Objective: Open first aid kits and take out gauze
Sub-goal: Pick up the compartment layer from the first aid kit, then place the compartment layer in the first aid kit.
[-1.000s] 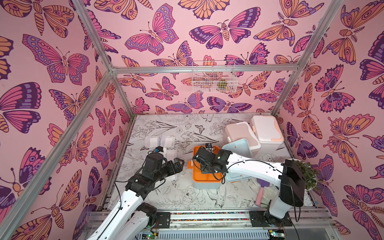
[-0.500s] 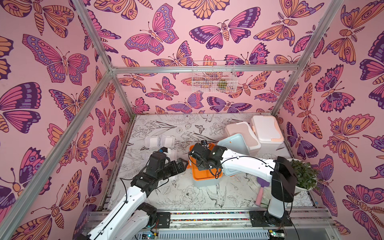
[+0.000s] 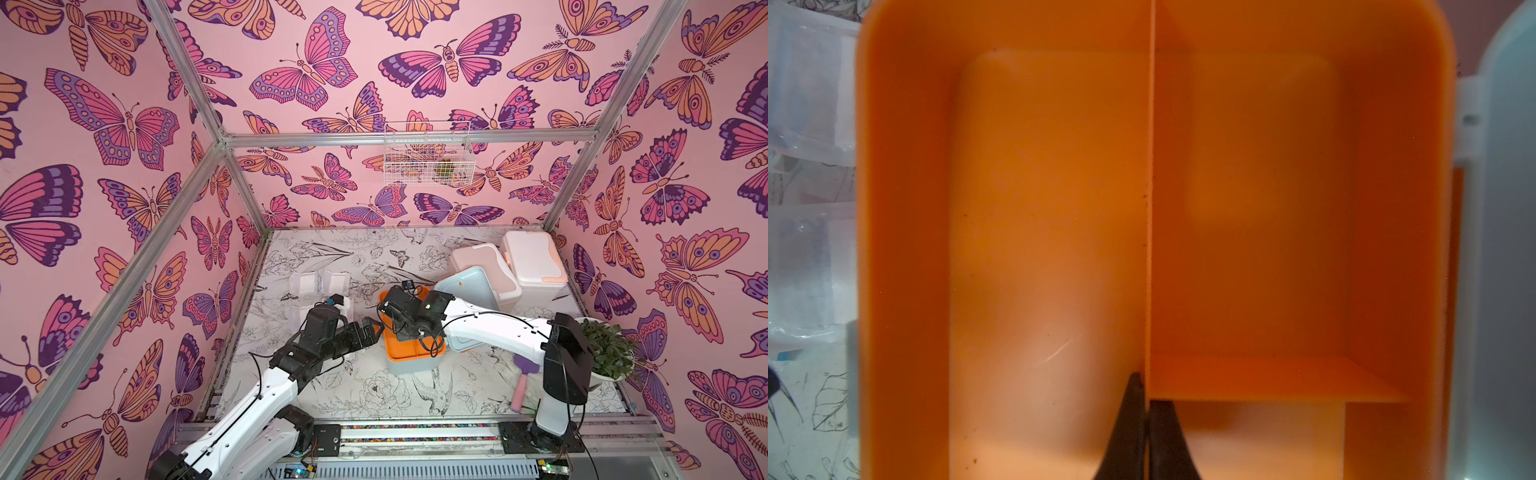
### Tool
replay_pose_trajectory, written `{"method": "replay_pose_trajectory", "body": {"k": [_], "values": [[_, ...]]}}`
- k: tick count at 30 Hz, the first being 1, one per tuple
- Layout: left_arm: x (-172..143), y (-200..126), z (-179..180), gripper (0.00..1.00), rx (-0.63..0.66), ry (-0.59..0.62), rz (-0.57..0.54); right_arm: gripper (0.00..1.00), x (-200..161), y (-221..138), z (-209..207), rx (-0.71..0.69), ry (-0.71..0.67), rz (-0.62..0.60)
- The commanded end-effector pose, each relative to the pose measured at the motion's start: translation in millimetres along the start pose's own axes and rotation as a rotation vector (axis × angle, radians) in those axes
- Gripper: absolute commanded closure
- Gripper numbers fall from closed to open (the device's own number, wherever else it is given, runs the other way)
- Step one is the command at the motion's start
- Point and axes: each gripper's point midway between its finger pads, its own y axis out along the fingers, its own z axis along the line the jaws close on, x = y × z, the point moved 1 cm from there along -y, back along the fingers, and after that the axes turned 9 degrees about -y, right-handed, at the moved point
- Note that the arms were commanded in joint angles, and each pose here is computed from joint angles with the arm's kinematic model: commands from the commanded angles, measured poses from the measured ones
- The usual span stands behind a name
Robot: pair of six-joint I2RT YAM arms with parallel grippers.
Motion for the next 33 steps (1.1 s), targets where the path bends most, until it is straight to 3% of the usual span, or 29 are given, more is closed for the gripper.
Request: {"method": "replay_pose_trajectory", "body": {"k": [1, 9, 14, 23, 33], "values": [[-3.8, 0.8, 2.3, 0.0, -0.01, 0.001, 0.0, 1.0, 8.5, -22.7, -15.7, -0.013, 0.006, -0.046], [-2.4, -7.3, -0.8, 0.0, -0.033, 0.004, -0.031, 1.0, 14.1, -37.8, -19.9, 0.002, 0.019, -0.083], [1.9, -26.1, -15.4, 0.0, -0.08, 0.037, -0.073, 1.0, 22.1, -66.0, -26.2, 0.06, 0.01, -0.167], [10.6, -75.6, -47.4, 0.0, -0.182, 0.156, -0.192, 1.0, 30.6, -161.3, -73.0, 0.243, 0.014, -0.558], [13.0, -146.5, -80.4, 0.0, -0.368, 0.331, -0.413, 1.0, -19.1, -260.4, -164.4, 0.386, 0.106, -1.021]]}}
